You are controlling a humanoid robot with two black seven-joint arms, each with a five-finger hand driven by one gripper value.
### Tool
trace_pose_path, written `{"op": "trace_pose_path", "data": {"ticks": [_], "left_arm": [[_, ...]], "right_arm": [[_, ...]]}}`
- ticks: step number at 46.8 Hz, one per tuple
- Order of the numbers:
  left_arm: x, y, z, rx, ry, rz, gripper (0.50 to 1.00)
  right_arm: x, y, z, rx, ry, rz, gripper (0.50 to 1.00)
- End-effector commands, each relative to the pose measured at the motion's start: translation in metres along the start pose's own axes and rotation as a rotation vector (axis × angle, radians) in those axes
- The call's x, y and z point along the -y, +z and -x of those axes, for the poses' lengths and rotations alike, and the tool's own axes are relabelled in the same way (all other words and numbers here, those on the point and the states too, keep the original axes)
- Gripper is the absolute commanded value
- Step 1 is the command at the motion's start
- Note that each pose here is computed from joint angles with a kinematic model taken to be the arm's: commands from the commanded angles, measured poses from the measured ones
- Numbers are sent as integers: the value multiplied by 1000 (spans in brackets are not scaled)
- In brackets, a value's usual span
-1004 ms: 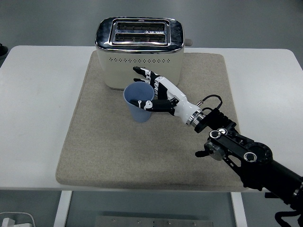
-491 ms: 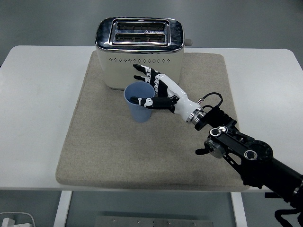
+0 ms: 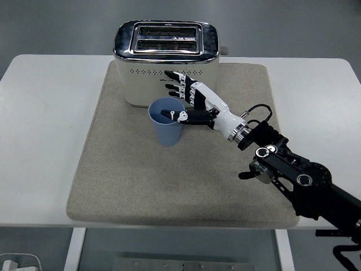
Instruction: Put the water cup in front of the bread machine
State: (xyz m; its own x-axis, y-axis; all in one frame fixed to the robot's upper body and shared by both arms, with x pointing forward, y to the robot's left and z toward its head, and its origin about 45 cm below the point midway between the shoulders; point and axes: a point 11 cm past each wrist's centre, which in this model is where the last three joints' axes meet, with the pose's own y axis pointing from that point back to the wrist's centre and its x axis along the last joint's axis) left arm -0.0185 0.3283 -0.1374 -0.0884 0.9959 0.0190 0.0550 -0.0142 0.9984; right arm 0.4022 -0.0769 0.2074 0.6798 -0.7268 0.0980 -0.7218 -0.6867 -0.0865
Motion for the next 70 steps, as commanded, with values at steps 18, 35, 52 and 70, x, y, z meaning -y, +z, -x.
{"op": "trace_pose_path", "data": {"ticks": [18, 35, 52, 70], "left_arm": [[0, 0, 0, 0, 0, 0, 1000], [0, 0, 0, 0, 0, 0, 1000], [0, 0, 0, 0, 1, 0, 1000], [0, 0, 0, 0, 0, 0, 1000]], "right_arm": [[-15, 1, -30, -17, 36, 16, 924], [-26, -2, -44, -41, 50, 3, 924], [-38, 0, -57, -39, 61, 7, 924], [-76, 2, -105, -14, 135, 35, 924]]}}
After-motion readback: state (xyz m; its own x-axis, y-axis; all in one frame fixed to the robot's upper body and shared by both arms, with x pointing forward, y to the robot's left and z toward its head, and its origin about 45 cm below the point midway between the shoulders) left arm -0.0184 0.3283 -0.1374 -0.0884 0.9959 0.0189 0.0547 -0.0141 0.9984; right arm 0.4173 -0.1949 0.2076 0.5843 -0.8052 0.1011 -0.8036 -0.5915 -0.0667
